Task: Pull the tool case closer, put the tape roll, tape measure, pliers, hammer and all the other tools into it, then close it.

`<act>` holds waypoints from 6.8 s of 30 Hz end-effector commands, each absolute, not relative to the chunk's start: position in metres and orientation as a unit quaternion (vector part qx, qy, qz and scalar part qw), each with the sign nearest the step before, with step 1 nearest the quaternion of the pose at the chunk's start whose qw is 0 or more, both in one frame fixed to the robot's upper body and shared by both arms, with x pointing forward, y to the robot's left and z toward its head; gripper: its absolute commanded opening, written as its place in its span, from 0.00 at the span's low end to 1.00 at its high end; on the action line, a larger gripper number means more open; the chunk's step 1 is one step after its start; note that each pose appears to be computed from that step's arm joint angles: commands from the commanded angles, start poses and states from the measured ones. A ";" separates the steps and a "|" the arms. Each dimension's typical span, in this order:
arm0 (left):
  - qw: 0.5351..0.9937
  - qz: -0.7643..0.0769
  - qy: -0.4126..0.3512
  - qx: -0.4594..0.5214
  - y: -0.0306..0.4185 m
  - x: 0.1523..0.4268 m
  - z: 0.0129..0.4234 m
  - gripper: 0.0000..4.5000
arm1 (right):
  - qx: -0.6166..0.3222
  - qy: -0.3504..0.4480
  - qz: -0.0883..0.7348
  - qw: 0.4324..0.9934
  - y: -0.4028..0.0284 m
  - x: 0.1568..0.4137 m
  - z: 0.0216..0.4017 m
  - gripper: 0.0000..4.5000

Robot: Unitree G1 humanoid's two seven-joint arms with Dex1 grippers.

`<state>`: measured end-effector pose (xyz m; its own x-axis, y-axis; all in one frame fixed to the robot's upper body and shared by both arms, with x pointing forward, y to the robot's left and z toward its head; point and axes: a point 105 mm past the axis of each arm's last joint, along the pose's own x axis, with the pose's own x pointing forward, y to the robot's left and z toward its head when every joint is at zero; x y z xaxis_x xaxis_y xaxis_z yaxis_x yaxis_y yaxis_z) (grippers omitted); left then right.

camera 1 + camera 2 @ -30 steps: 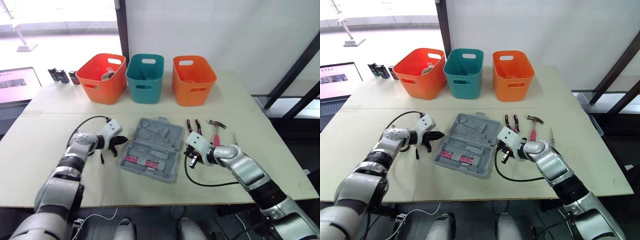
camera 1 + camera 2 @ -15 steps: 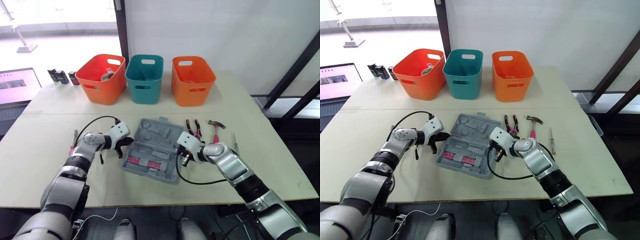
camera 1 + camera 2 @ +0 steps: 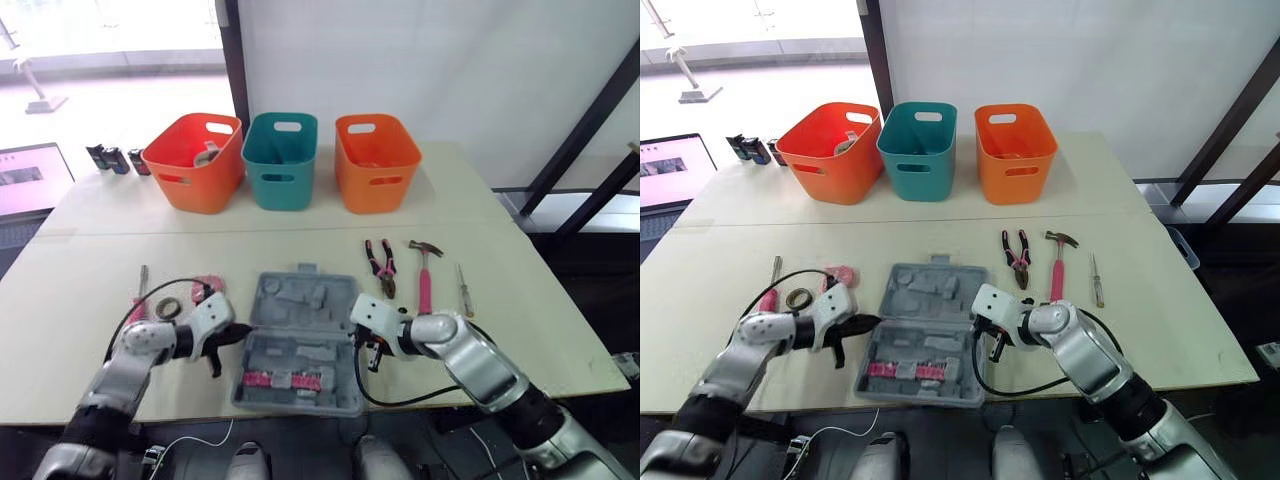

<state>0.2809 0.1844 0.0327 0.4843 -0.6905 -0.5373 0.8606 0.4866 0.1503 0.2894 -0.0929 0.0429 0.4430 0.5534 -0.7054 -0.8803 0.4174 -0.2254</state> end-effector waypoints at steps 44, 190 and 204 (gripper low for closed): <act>0.820 -0.485 0.246 0.180 0.160 0.260 0.024 0.02 | -0.282 0.301 0.411 0.813 -0.118 0.278 0.041 0.00; 0.782 -0.402 0.353 0.321 0.321 0.337 0.071 0.76 | -0.175 0.088 0.485 0.852 -0.065 0.286 0.137 1.00; 0.786 -0.394 0.326 0.346 0.322 0.345 0.088 0.01 | -0.174 0.088 0.483 0.854 -0.064 0.285 0.135 1.00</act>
<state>0.3401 0.3169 0.0721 0.4389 -0.4088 -0.8002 0.8580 0.4551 0.2381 0.2886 -0.0710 0.1240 0.5234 0.7729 -0.3588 -0.8513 0.4921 -0.1819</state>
